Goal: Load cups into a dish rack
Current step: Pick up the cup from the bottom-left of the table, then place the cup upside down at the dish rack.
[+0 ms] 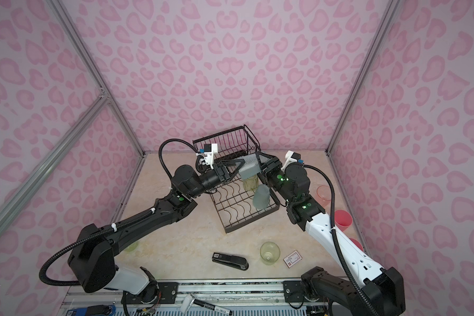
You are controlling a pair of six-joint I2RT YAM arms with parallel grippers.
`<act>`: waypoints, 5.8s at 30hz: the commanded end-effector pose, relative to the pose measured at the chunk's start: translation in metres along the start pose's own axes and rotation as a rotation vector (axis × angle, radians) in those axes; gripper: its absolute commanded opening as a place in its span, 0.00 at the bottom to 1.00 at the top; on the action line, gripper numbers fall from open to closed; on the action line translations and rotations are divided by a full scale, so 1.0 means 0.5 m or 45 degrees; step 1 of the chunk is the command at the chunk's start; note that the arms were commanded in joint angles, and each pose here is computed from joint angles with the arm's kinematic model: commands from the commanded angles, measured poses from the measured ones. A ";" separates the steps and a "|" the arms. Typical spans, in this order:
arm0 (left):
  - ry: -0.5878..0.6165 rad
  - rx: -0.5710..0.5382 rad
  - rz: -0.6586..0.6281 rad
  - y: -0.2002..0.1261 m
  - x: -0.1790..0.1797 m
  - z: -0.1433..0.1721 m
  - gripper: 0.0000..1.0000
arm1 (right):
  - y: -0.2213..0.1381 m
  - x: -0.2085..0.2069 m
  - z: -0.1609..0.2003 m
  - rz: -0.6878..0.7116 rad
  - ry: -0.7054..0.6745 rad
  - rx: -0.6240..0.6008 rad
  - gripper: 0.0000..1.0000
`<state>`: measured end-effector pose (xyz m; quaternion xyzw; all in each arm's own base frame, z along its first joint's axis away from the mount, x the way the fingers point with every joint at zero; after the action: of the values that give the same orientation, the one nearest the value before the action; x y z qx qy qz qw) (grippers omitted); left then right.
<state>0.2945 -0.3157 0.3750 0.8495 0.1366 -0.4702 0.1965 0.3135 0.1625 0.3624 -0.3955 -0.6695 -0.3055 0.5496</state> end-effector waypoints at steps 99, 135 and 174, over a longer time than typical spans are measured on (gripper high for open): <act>0.449 -0.157 -0.987 -0.426 0.061 -0.167 0.68 | 0.362 -0.370 0.223 0.153 -1.766 0.024 0.43; 0.435 -0.164 -0.978 -0.431 0.067 -0.165 0.69 | 0.380 -0.400 0.202 0.269 -1.764 0.055 0.79; 0.398 -0.166 -1.075 -0.451 0.118 -0.158 0.86 | 0.178 -0.273 0.251 0.261 -1.821 -0.008 0.86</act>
<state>0.2876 -0.0778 0.3129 0.7631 0.5239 -0.3784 0.0091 0.3482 0.2945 0.2001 -0.5420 -0.8375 0.0692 -0.0077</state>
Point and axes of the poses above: each gripper's point midway between its finger pads, its own y axis out along the fingers, its own x axis along the line the jaws close on, z = x × y, the point moved 5 cm from there along -y, back along the fingers, and after that the axes turned 1 degree about y, right-handed, at the moved point
